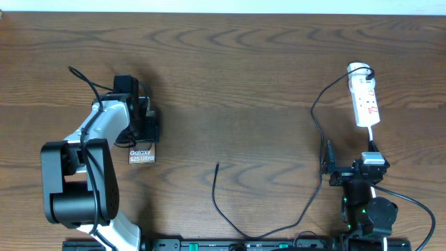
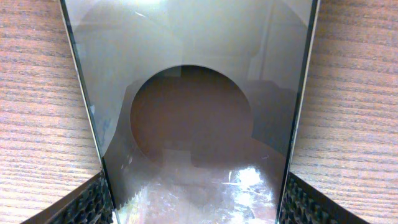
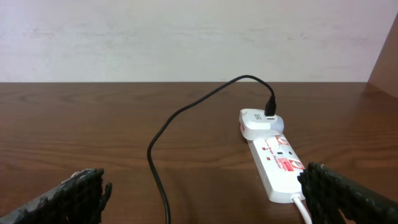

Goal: Plug charger to phone and switch on socket
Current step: 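Lower the left gripper around the phone and close on it, then lift the phone with the left gripper and raise it upward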

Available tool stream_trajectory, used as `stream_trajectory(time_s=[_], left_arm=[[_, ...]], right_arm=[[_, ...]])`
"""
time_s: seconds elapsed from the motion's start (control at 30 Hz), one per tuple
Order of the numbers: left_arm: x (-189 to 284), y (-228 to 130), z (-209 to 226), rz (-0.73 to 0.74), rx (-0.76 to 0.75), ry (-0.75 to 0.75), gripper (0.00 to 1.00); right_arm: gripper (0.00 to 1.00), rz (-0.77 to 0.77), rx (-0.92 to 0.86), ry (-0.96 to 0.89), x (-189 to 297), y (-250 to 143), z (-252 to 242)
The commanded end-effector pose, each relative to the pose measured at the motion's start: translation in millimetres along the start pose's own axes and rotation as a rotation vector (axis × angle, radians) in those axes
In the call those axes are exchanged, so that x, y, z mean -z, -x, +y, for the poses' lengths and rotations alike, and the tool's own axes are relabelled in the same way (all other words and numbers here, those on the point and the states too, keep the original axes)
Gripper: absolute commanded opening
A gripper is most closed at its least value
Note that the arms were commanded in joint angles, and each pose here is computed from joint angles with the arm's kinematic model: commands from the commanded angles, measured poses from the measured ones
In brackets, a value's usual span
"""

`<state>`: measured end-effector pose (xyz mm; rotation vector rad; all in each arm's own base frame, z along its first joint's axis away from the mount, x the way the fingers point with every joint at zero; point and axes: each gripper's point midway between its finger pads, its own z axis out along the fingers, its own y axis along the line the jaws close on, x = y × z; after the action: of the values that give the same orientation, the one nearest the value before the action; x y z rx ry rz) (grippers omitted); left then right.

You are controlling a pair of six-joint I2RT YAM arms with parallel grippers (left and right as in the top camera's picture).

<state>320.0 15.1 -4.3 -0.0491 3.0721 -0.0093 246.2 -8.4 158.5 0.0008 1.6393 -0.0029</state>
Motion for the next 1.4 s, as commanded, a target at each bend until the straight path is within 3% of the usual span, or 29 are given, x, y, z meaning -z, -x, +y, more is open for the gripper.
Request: stream_trajectory(time_s=[0.0,0.47,1.37], left_arm=[[-19,-26,0,0.09,-0.004,-0.005,0.08],[-17,-24,0,0.079,0.005,-0.005,0.07],[36,10,0,-0.106,0.006,-0.001,0.07]], right_arm=[[0.99,-0.001,0.008,0.004,0,0,1],[0.99,-0.001,0.008,0.004,0,0,1],[0.99,-0.001,0.008,0.004,0,0,1]])
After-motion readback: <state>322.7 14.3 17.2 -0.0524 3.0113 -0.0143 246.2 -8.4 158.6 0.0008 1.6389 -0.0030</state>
